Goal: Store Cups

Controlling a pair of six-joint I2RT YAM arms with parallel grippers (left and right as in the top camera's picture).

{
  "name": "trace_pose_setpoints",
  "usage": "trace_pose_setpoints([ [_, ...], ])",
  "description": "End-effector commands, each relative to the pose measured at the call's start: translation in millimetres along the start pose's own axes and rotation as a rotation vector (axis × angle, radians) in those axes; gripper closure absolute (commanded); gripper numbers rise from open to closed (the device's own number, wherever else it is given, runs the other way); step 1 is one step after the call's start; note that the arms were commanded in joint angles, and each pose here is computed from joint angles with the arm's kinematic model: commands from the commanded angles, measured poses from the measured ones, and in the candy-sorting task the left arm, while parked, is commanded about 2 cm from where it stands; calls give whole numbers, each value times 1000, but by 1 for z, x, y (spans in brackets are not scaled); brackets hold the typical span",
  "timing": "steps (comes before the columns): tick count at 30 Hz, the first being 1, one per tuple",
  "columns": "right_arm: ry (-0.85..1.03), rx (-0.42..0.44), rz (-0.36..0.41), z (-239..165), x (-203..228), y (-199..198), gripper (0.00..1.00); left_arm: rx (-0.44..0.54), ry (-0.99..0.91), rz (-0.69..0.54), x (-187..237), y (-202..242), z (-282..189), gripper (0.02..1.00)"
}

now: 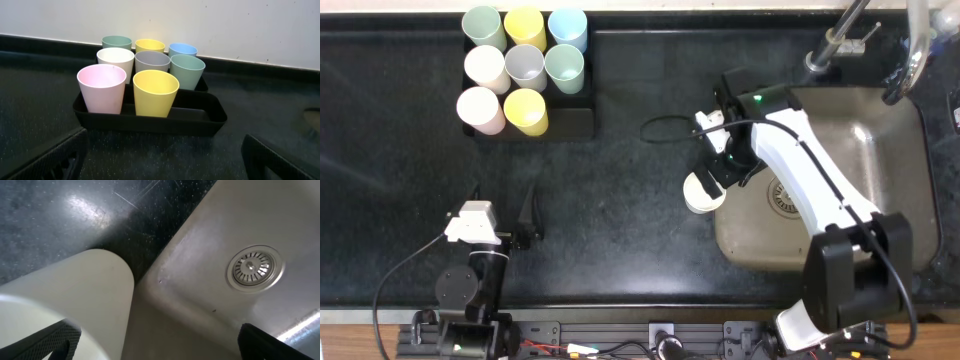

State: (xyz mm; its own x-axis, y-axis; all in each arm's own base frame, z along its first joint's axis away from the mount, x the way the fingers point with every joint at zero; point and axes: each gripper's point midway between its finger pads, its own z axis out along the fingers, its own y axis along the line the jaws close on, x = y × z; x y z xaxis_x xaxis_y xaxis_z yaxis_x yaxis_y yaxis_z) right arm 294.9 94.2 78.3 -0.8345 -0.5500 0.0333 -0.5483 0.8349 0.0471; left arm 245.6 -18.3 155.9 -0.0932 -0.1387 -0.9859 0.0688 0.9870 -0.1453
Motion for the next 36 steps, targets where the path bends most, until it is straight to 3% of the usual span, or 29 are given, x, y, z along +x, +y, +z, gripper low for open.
trace_pose_setpoints([
  [1, -16, 5, -12, -3, -5, -1, 29, 2, -3, 24, 0, 0, 0, 18],
  [2, -16, 5, -12, -3, -5, -1, 310, 2, -3, 24, 0, 0, 0, 18],
  [3, -16, 5, -12, -3, -5, -1, 726, 2, -3, 24, 0, 0, 0, 18],
  [4, -17, 5, -12, -3, -5, -1, 956, 2, -2, 24, 0, 0, 0, 18],
  [12, -51, 15, -32, -25, -12, 10, 958, 2, -2, 24, 0, 0, 0, 18],
  [21, -428, 5, 22, -160, -84, 53, 956, 2, -3, 24, 0, 0, 0, 18],
  [27, -706, 17, -51, -243, -131, 95, 958, 2, -3, 24, 0, 0, 0, 18],
  [29, -748, -1, -67, -257, -148, 112, 958, 2, -2, 24, 0, 0, 0, 18],
  [36, -853, -58, -16, -264, -220, 140, 958, 2, -2, 24, 0, 0, 0, 18],
])
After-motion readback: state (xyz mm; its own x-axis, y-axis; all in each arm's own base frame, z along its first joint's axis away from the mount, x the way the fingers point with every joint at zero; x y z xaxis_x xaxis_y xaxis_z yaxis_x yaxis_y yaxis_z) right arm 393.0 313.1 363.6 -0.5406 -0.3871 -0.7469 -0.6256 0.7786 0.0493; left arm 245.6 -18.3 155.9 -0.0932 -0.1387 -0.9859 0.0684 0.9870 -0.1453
